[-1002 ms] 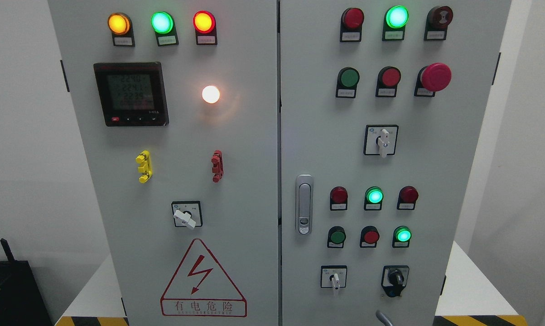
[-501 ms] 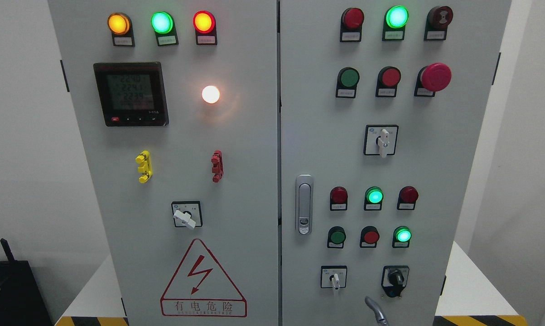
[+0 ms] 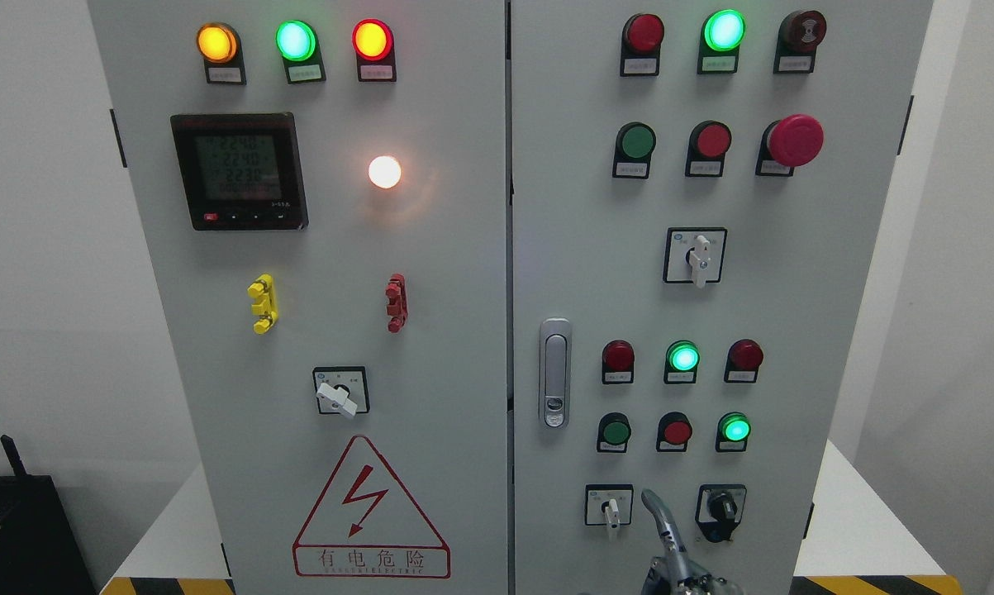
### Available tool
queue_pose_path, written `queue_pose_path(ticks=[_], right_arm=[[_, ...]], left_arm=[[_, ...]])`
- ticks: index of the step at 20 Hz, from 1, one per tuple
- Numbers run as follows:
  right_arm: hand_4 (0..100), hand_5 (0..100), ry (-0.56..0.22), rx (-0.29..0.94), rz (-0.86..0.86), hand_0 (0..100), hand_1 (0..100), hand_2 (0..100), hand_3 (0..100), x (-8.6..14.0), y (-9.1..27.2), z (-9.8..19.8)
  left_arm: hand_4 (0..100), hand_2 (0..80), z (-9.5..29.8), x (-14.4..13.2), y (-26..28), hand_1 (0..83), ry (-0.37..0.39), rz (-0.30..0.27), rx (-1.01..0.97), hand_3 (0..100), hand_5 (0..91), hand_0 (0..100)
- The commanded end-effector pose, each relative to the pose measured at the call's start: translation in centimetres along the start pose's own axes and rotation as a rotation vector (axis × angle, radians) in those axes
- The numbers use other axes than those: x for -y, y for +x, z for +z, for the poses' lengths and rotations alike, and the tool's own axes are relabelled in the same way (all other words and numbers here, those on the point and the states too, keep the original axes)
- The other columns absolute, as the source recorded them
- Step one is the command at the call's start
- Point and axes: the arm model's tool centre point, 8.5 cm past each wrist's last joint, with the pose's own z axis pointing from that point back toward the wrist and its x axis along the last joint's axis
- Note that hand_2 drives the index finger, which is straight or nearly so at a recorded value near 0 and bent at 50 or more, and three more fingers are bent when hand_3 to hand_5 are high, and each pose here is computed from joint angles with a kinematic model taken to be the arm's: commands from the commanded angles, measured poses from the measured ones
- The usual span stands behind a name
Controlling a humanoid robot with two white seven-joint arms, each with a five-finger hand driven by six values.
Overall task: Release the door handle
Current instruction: 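Raise the right hand up toward the silver flush door handle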
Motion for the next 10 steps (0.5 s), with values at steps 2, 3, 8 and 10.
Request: queue_pose_path(ticks=[2,3,8,10], right_arm=[[92,97,0.050,0.089,0.128,28,24,0,100,-2.8,1.2,-1.6],[92,97,0.048,0.101,0.129,29,23,0,100,-3.0,1.4,-2.1],[92,97,0.045,0.139,0.196,33,22,0,100,-3.7,1.8,-4.0],[92,97,0.077,0.145,0.199,35,22,0,100,-4.8,1.9,-3.9]], left_arm=[[0,0.0,0.1,-0.1,-0.5,38.9,0.004,0.013,-0.015,0,0.0,12],[0,0.0,0.1,-0.1,-0.5,38.9,0.004,0.013,-0.015,0,0.0,12],[0,0.0,0.1,-0.1,-0.5,38.9,0.004,0.012,-0.014,0,0.0,12],[0,0.0,0.1,-0.1,-0.6,38.9,0.004,0.013,-0.015,0,0.0,12]])
